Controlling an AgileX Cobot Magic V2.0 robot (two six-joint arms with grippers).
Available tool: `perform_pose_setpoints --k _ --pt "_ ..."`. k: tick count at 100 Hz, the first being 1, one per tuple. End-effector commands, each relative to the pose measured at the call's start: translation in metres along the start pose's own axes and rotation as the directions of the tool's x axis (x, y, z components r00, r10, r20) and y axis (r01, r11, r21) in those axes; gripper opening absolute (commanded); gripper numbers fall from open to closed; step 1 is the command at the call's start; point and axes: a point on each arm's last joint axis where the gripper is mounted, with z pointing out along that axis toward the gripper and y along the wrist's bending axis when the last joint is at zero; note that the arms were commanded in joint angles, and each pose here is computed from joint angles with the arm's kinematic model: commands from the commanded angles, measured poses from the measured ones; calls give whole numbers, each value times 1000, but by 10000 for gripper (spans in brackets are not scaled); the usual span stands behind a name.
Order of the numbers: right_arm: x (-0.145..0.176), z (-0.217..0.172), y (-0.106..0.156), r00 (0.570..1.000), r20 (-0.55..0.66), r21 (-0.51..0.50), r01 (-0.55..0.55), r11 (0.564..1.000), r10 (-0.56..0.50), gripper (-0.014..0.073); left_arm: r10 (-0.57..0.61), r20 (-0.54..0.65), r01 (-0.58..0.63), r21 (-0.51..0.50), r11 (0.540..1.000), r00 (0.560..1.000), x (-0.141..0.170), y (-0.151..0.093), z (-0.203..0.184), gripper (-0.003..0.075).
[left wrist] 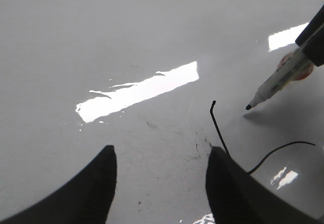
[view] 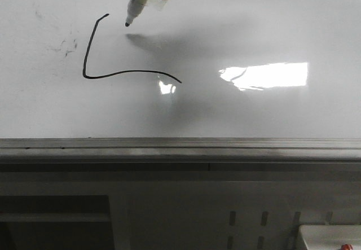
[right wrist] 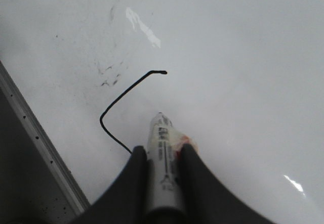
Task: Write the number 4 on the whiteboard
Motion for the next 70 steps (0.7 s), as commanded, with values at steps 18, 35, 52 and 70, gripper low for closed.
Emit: perform_pose_setpoints --k 18,35,52,70 --pt "-3 -2 -2 999 23 -3 -22 1000 22 -64 -14 108 15 -10 1000 994 -17 2 0 367" --pt "25 10 24 996 -93 -87 -18 996 10 -64 -14 108 15 -10 1000 994 -17 2 0 367" --pt "25 10 30 998 -62 -100 -6 995 0 -64 16 110 -15 -5 1000 994 -17 2 0 367" --pt "6 -13 35 1000 27 -122 -1 993 5 -64 162 147 -178 102 979 976 -19 -12 0 367"
